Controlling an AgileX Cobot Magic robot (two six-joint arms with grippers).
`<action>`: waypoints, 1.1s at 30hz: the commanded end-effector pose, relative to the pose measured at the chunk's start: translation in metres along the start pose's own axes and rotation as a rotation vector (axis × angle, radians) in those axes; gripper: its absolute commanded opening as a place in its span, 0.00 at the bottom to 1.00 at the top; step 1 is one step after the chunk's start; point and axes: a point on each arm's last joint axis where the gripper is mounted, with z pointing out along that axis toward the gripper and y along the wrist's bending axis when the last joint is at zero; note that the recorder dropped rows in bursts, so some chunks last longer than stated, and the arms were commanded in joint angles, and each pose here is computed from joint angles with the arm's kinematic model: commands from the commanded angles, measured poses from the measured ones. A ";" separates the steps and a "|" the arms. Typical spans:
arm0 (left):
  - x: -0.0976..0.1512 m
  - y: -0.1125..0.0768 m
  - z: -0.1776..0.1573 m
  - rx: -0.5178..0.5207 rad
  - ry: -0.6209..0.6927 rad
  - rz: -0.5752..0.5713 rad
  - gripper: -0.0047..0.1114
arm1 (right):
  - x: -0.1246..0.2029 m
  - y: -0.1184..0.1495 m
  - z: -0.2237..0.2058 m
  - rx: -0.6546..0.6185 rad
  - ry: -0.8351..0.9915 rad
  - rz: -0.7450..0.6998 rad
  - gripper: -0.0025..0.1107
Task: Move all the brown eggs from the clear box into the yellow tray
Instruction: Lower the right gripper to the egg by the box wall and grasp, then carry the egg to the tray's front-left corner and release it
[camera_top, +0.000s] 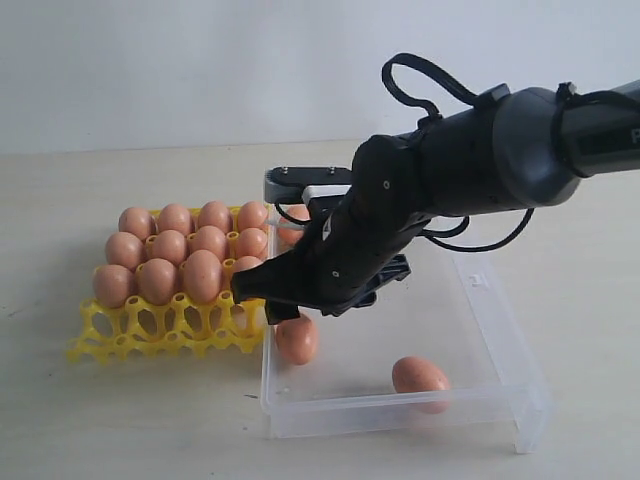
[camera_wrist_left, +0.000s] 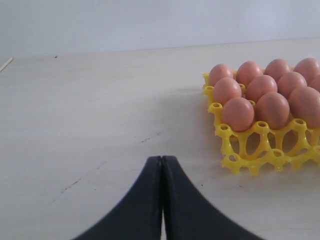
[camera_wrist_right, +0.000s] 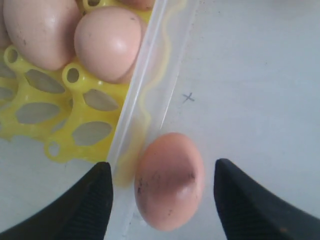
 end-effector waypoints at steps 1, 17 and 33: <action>-0.002 0.000 -0.001 0.006 -0.015 -0.002 0.04 | -0.001 -0.005 -0.001 0.018 0.003 -0.020 0.53; -0.002 0.000 -0.001 0.006 -0.015 -0.002 0.04 | 0.007 -0.013 0.033 0.046 0.048 -0.020 0.18; -0.002 0.000 -0.001 0.006 -0.015 -0.002 0.04 | -0.039 0.033 -0.034 -0.084 -0.540 -0.338 0.02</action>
